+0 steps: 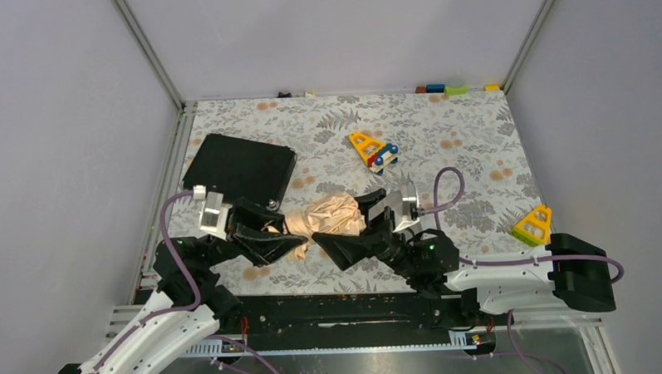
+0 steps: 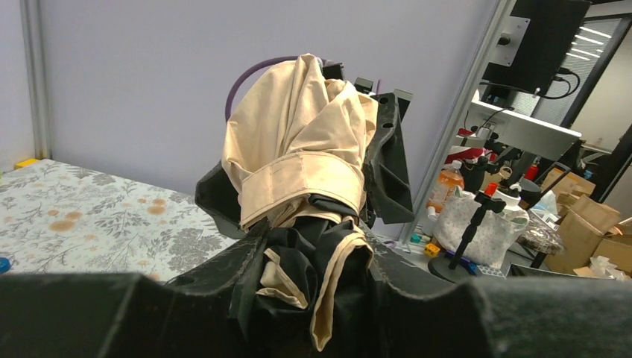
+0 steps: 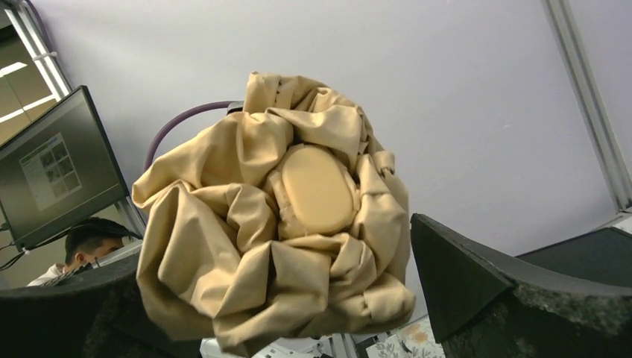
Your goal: Open the umbrella
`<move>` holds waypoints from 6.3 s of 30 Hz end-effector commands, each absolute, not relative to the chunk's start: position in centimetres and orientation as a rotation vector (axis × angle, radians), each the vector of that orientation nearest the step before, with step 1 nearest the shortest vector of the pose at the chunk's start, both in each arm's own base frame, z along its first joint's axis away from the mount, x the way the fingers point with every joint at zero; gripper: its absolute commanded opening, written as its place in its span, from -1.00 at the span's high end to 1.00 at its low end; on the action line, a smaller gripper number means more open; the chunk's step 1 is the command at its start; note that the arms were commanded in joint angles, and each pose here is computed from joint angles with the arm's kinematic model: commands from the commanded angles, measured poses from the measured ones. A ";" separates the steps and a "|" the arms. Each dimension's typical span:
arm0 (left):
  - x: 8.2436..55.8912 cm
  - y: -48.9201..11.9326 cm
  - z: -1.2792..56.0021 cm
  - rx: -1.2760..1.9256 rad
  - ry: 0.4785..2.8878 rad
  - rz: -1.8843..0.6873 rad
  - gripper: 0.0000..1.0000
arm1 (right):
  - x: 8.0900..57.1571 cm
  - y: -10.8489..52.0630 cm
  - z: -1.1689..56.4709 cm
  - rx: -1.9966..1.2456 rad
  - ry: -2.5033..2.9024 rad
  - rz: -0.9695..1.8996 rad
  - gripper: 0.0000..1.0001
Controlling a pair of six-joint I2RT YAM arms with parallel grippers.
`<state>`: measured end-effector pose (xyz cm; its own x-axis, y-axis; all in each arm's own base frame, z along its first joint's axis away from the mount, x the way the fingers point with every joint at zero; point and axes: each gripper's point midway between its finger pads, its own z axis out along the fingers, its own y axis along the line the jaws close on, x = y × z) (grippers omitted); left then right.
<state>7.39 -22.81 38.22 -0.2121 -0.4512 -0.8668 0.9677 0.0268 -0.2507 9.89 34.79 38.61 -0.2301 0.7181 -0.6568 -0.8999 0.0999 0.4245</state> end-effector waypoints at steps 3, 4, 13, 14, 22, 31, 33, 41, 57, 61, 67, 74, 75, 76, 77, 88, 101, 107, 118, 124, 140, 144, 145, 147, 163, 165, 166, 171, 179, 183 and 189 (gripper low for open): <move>6.3 -22.3 40.5 0.699 0.939 -1.524 1.00 | 9.3 34.7 42.6 -0.244 0.839 1.596 -0.99; 6.5 -22.5 40.3 0.701 0.958 -1.524 1.00 | 9.2 34.8 42.8 -0.244 0.834 1.599 -0.98; 8.1 -24.4 38.2 0.741 1.133 -1.517 -0.39 | 11.7 32.9 42.1 -0.172 0.921 1.544 0.94; 8.5 -24.4 37.9 0.750 1.162 -1.485 -0.69 | 12.4 32.3 41.9 -0.151 0.950 1.546 1.00; 10.8 -20.7 36.8 0.703 1.227 -1.098 -0.97 | 14.7 28.8 41.7 -0.264 1.283 1.392 1.00; 9.6 -20.6 35.5 0.827 1.211 -1.064 -0.97 | 11.8 25.3 43.7 -0.324 1.350 1.432 1.00; 9.5 -21.6 34.9 0.864 1.243 -1.116 -0.93 | 11.2 25.0 44.1 -0.332 1.338 1.459 1.00; 7.8 -24.9 34.3 0.950 1.271 -1.375 -0.77 | 10.7 25.4 44.2 -0.345 1.345 1.492 1.00; 5.9 -27.8 30.9 1.064 1.402 -1.581 -0.46 | 10.8 25.5 45.2 -0.349 1.313 1.495 1.00; 5.5 -28.2 30.2 1.095 1.432 -1.596 -0.29 | 10.9 25.6 45.4 -0.349 1.305 1.493 1.00; 5.8 -28.6 30.3 1.084 1.438 -1.594 0.52 | 11.0 25.7 45.2 -0.348 1.308 1.488 1.00; 8.3 -28.8 27.4 0.977 1.609 -1.472 1.00 | 15.6 25.0 44.8 -0.271 1.356 1.213 1.00; 9.1 -28.7 26.6 0.951 1.659 -1.417 1.00 | 16.5 24.6 45.2 -0.252 1.363 1.169 1.00; 9.7 -28.4 25.6 0.933 1.713 -1.361 1.00 | 17.2 24.4 45.7 -0.242 1.368 1.141 1.00; 10.6 -28.1 24.8 0.908 1.758 -1.298 1.00 | 17.8 24.1 46.5 -0.235 1.364 1.125 1.00; 15.7 -24.2 17.8 0.738 2.170 -0.820 1.00 | 21.3 20.4 54.1 -0.161 1.287 1.001 1.00; 17.6 -22.7 31.4 0.614 1.654 -0.812 -0.97 | 24.6 22.3 46.5 -0.110 1.484 0.959 1.00; 18.1 -23.9 33.9 0.676 1.513 -0.808 -0.98 | 24.2 23.7 44.9 -0.143 1.524 1.028 1.00; 19.3 -29.7 29.6 0.885 1.497 -0.839 -0.91 | 23.7 24.1 45.1 -0.145 1.525 1.070 1.00; 21.6 -30.7 24.1 0.962 1.647 -0.709 -0.26 | 23.9 24.8 46.3 -0.171 1.526 1.084 1.00; 24.1 -26.3 17.3 1.008 1.709 -0.350 0.21 | 22.3 17.7 62.2 -0.152 1.341 0.790 1.00; 24.8 -25.6 17.6 0.978 1.704 -0.297 0.24 | 21.2 15.8 64.2 -0.135 1.296 0.749 1.00; 25.0 -25.3 17.7 0.962 1.695 -0.283 0.26 | 21.0 15.0 64.7 -0.117 1.280 0.730 1.00; 25.4 -24.5 17.5 0.944 1.686 -0.239 0.30 | 20.2 13.6 66.0 -0.091 1.236 0.710 1.00; 28.3 -21.0 14.2 0.904 1.758 -0.045 0.49 | 14.9 7.0 70.6 0.008 1.047 0.670 1.00; 28.2 -21.2 14.7 0.889 1.758 -0.071 0.49 | 14.7 7.3 70.0 -0.005 1.057 0.682 1.00; 28.0 -21.4 15.2 0.881 1.757 -0.093 0.47 | 14.8 7.5 69.4 -0.014 1.067 0.686 1.00; 26.0 -23.3 19.2 0.874 1.696 -0.291 -0.67 | 17.0 9.7 64.1 -0.030 1.149 0.690 1.00; 22.1 -24.8 26.8 0.846 1.470 -0.551 -0.97 | 20.5 12.3 55.0 0.003 1.284 0.687 1.00; 21.0 -25.2 29.1 0.808 1.421 -0.653 -0.97 | 21.0 15.4 52.6 -0.071 1.360 0.780 1.00; 19.9 -27.4 29.3 0.847 1.419 -0.777 -0.97 | 21.8 19.3 50.0 -0.160 1.462 0.886 1.00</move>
